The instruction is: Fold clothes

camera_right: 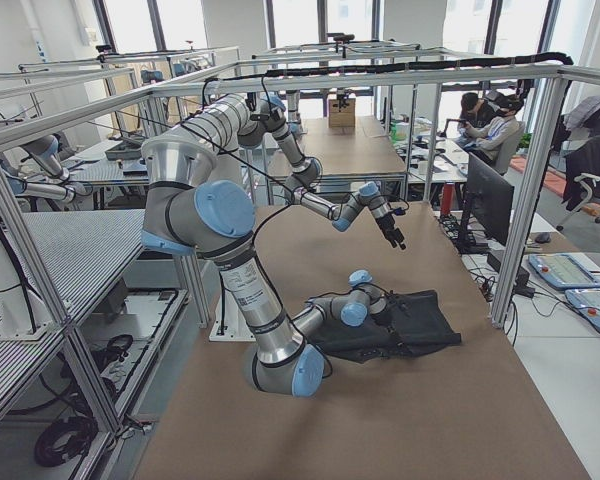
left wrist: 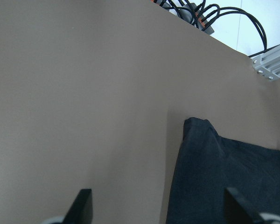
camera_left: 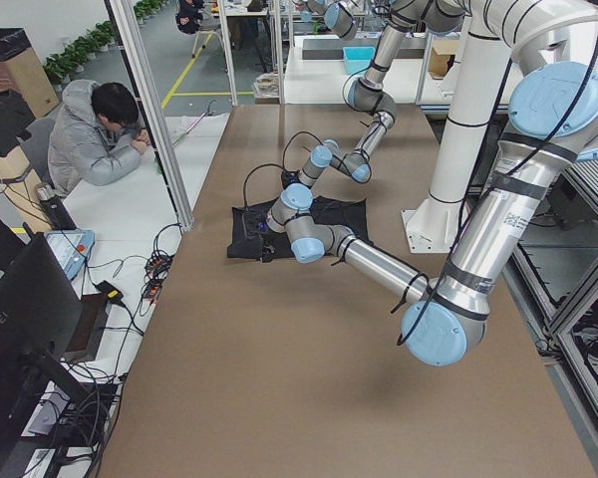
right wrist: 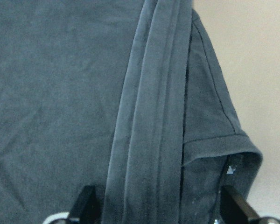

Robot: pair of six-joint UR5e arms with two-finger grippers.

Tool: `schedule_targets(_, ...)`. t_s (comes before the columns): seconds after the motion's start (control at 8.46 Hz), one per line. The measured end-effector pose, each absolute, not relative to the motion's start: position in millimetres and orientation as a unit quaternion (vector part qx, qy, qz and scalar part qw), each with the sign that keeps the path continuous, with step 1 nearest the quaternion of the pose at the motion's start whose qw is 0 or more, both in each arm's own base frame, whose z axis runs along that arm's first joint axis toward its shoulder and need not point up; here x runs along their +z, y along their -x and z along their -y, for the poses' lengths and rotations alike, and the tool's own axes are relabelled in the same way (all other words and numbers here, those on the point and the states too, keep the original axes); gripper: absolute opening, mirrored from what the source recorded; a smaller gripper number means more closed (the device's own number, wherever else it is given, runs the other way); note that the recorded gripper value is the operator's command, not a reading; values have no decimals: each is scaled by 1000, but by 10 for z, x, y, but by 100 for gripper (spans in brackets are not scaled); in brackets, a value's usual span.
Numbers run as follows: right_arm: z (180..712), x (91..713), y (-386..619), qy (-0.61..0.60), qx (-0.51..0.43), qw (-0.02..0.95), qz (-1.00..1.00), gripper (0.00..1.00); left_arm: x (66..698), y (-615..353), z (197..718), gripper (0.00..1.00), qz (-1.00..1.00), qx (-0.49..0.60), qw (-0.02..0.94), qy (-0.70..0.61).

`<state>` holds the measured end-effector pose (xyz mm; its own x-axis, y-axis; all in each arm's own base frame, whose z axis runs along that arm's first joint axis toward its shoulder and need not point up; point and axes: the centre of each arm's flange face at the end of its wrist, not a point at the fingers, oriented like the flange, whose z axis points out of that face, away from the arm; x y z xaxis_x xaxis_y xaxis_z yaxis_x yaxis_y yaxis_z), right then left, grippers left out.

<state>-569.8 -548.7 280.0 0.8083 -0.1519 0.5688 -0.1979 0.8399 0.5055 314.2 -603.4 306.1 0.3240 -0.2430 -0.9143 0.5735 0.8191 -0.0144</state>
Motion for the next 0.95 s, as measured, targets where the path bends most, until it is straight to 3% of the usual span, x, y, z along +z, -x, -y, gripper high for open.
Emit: schedule_targets(0.95,5752,3053,5360,-289,0,913,288,94,3026,-3158,6043,100,-521,-257,798,-160)
